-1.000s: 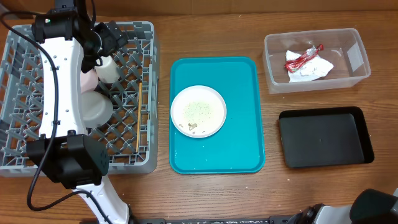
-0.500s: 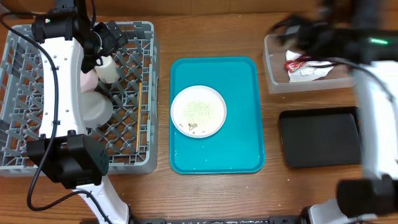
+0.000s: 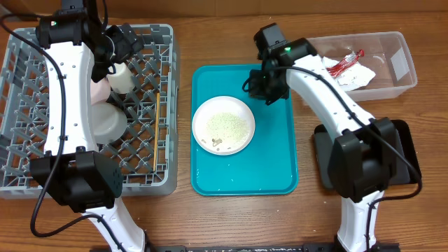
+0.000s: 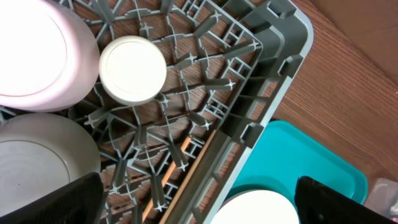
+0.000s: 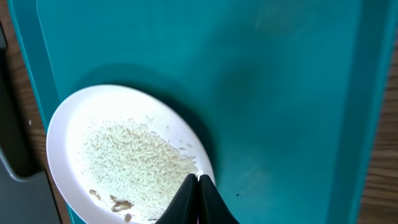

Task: Sort waste into correct bins and load items into the dishwasher
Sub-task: 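Reach the right gripper to the rim of the white rice plate, then grasp the white plate rim with the right gripper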

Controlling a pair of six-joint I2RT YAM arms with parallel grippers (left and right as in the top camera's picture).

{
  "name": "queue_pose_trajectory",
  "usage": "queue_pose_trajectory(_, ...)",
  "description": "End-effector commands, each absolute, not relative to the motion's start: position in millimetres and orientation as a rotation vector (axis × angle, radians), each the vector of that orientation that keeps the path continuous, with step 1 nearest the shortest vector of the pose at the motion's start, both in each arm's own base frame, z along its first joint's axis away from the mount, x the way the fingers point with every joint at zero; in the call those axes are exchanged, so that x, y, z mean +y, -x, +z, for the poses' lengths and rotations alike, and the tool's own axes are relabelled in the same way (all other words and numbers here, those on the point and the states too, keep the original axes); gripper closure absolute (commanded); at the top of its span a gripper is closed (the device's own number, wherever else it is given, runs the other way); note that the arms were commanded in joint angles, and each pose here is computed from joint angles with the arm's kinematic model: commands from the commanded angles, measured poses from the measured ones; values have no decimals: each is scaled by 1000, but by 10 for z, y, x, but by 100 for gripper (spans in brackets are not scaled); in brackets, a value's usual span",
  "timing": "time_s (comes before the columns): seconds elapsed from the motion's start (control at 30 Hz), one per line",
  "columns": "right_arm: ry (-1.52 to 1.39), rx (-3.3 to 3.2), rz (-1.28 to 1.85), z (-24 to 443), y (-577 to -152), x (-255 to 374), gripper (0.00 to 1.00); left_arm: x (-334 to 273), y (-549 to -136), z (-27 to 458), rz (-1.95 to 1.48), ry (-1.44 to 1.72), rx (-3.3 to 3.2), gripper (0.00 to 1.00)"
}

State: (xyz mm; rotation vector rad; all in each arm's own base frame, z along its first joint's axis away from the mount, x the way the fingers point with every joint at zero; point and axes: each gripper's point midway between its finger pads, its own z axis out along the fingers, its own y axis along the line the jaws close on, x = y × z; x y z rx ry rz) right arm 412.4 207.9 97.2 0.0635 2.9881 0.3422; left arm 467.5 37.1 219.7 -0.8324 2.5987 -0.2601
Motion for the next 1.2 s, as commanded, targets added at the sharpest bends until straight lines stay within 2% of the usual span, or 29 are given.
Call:
queue_pose_trajectory(0.0,-40,3030,394,883,-4028,2247,96,328,-4667,2349,-274,824,2562,0)
queue_pose_trajectory(0.4,-21,3169,319,338,-3789,2337,96,328,-4666,2349,-274,824,2562,0)
queue_pose_trajectory(0.63,-62,3193,237,177,-3719,2224,96,329,-4666,2349,-273,825,2562,0)
queue_pose_trajectory(0.77,-75,3184,168,121,-3724,2141,96,329,-4666,2349,-273,825,2562,0)
queue_pose_trajectory(1.0,-231,3057,-234,175,-3890,1673,96,332,-4666,2348,-270,825,2562,0)
queue_pose_trajectory(1.17,-259,3013,-265,331,-4034,1574,96,333,-4667,2349,-271,825,2562,0)
